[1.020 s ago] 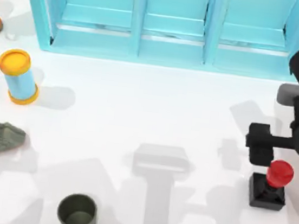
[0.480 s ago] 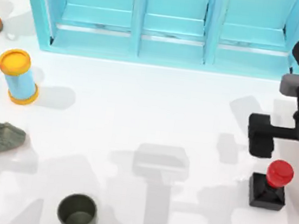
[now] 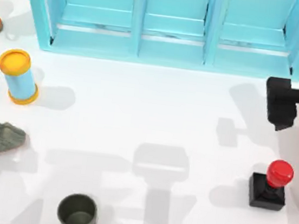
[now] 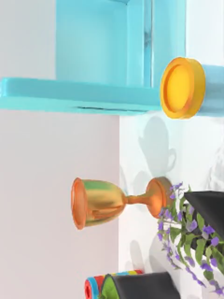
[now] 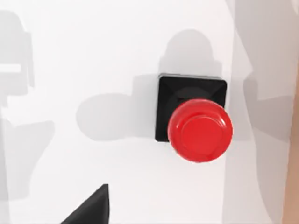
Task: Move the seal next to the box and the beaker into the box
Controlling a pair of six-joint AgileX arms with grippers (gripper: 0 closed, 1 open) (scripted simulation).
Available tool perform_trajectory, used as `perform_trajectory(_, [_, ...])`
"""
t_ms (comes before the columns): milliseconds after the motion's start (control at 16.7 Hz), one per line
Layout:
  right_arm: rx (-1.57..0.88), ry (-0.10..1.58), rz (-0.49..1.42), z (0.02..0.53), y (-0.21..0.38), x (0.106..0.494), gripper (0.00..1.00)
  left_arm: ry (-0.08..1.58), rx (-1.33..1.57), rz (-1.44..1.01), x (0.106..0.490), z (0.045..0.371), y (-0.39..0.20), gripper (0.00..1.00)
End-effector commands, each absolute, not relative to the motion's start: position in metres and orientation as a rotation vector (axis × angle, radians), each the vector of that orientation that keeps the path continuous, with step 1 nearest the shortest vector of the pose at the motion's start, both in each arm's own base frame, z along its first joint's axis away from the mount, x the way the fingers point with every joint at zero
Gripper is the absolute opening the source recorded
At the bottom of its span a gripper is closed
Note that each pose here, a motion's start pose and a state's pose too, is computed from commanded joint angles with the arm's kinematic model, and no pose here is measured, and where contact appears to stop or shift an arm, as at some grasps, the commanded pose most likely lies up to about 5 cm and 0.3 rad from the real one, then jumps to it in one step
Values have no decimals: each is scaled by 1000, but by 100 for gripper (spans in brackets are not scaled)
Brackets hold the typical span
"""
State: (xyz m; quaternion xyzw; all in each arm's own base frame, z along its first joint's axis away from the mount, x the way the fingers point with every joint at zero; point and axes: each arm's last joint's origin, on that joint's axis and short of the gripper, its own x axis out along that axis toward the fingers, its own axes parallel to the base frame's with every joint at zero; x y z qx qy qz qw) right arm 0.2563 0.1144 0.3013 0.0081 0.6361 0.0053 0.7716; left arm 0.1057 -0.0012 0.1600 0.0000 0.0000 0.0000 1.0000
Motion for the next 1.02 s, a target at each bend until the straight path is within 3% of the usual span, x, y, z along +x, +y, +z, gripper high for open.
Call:
perform_trajectory(480, [20, 1385, 12, 304, 126, 259, 100, 0, 0, 0, 106, 160, -1, 100])
perform_trajectory(1020, [37, 1486, 34, 277, 263, 261, 100, 0, 0, 0, 106, 160, -1, 100])
